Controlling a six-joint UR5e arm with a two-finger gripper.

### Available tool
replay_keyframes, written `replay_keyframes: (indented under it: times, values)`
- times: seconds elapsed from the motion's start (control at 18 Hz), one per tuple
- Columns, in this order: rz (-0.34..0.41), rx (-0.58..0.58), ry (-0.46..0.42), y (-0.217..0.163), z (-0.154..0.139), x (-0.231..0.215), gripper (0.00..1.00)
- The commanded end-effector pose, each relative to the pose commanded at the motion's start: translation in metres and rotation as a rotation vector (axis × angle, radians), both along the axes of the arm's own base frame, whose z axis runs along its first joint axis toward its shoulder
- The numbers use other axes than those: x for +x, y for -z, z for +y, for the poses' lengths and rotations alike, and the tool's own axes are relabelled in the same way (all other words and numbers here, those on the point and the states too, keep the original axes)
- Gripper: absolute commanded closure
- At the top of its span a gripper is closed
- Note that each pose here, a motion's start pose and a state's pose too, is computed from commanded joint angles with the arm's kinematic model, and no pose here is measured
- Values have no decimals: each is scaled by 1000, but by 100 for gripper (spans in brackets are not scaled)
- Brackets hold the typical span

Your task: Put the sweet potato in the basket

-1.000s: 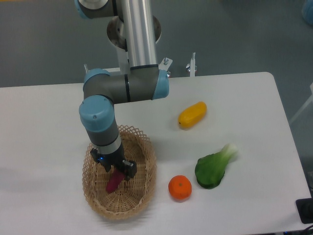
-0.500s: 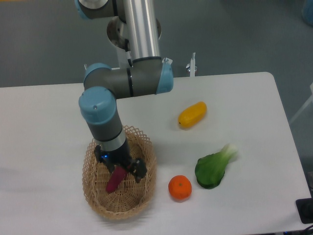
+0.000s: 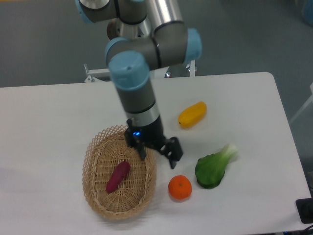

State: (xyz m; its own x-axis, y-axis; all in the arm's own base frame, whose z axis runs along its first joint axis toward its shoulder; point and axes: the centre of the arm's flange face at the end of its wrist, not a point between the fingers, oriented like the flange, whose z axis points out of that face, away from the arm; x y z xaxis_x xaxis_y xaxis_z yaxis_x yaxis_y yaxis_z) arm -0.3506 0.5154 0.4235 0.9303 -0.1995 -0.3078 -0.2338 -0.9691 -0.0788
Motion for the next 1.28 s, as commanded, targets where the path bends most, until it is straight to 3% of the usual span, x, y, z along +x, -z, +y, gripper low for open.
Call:
replay_keyframes:
  times: [0.28,0.56,1.28]
  values:
    - [-23,12,49,-16,-26,-32,0]
    - [-22,7,31,-13,-47,-57,0]
    - [-19,9,28,-12,-48,-58,0]
